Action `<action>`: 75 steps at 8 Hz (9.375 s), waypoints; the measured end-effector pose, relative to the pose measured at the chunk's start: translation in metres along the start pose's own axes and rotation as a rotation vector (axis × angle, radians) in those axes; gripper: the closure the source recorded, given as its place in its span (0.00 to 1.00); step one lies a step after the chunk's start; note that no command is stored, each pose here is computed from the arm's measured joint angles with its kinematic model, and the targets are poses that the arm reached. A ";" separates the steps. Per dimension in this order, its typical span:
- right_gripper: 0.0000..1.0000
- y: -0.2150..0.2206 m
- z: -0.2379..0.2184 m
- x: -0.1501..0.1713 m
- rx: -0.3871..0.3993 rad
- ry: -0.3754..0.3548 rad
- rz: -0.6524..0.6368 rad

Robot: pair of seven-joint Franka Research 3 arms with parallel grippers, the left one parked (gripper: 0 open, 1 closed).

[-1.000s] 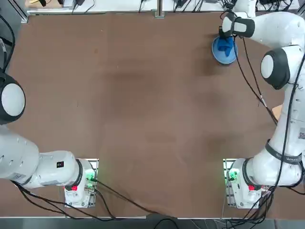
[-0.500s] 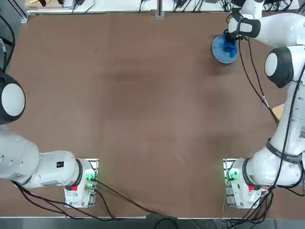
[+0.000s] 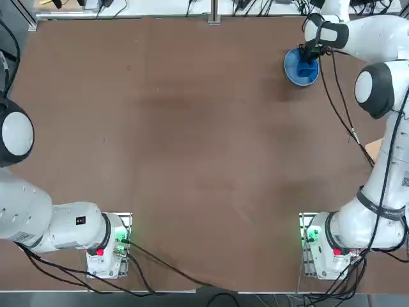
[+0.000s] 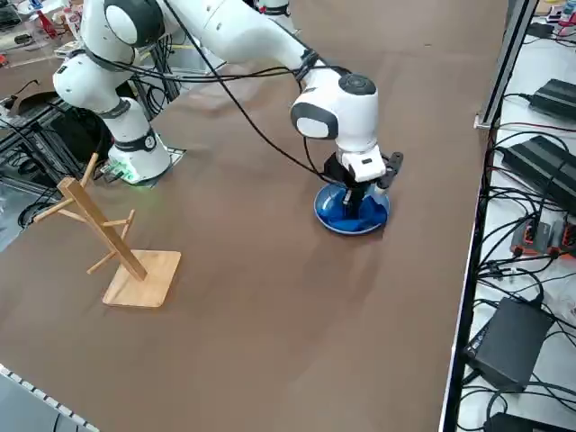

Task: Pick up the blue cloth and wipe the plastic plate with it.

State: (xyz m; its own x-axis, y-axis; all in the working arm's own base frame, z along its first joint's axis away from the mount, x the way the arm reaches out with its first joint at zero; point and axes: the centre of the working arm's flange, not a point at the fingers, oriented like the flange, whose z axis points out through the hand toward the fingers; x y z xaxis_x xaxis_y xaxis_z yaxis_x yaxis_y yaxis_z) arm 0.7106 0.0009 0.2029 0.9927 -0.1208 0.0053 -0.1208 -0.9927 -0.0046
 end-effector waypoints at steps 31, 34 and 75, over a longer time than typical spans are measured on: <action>0.90 -0.045 0.001 0.009 0.040 0.135 0.045; 0.90 -0.016 0.001 0.017 0.025 0.151 0.021; 0.88 -0.245 -0.035 -0.166 0.032 -0.266 0.031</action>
State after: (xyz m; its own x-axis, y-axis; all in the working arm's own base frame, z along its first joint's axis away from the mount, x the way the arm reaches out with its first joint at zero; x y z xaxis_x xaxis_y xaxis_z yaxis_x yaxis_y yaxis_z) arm 0.5748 0.2642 0.2385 0.9556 -0.1422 -0.2579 -0.1555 -0.9873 -0.0318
